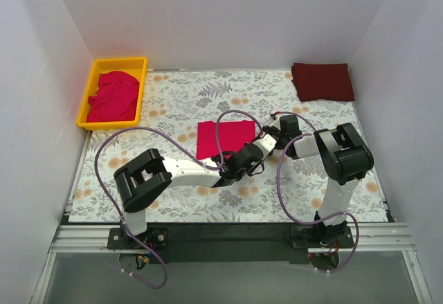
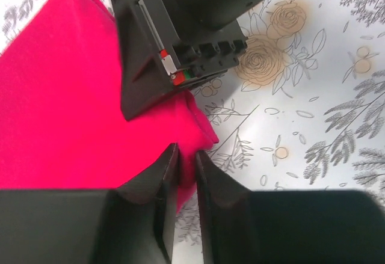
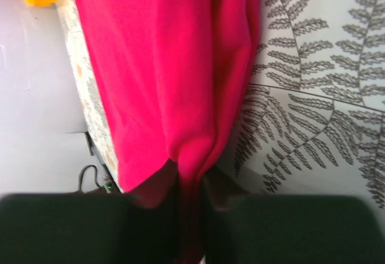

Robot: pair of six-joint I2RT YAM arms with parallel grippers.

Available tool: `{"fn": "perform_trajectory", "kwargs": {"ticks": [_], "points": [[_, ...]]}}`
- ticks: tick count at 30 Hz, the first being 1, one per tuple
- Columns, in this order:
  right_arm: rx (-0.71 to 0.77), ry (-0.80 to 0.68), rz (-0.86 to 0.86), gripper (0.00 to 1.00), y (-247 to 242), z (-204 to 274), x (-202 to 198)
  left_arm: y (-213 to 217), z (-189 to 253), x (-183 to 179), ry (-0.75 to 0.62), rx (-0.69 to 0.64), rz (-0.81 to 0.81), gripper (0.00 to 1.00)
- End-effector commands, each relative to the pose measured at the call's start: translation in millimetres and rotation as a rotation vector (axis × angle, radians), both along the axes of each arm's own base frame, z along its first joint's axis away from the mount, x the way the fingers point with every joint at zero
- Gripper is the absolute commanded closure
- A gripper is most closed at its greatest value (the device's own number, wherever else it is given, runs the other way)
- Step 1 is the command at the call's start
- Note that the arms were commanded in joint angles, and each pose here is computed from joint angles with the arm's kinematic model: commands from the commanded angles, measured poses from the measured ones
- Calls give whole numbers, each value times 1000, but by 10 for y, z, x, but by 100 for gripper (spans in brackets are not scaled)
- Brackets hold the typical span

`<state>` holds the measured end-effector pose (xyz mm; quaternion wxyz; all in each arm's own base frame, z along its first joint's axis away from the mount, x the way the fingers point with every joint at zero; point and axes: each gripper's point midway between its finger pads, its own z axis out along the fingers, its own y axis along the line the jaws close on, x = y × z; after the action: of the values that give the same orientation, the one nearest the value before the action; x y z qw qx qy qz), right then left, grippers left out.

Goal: Fold and stack the t-shirts
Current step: Neatly place the folded tshirt to the corner

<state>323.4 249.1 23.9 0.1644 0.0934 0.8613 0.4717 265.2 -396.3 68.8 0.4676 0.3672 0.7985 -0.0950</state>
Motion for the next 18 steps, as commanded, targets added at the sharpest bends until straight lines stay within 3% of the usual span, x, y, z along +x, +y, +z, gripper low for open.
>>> {"fn": "perform_trajectory", "kwargs": {"ticks": [1,3,4,7,8,11,15,18], "points": [[-94,3,19,88,-100,-222,-52,-113,393,-30,-2,-126,6,83],[-116,-45,37,99,-139,-179,20,-100,487,-41,19,-157,33,74],[-138,-32,41,99,-176,-199,10,-67,514,-43,27,-157,43,64],[-218,-90,53,99,-284,-145,171,91,699,4,64,-209,91,52],[-252,-99,48,99,-339,-144,223,155,735,36,77,-222,111,44],[-354,-166,61,99,-497,-25,479,538,900,259,142,-279,227,36],[-539,-257,72,99,-799,137,884,1417,1175,749,167,-343,509,26],[-669,-328,65,99,-1046,310,1244,2193,1142,897,187,-318,722,18]]}}
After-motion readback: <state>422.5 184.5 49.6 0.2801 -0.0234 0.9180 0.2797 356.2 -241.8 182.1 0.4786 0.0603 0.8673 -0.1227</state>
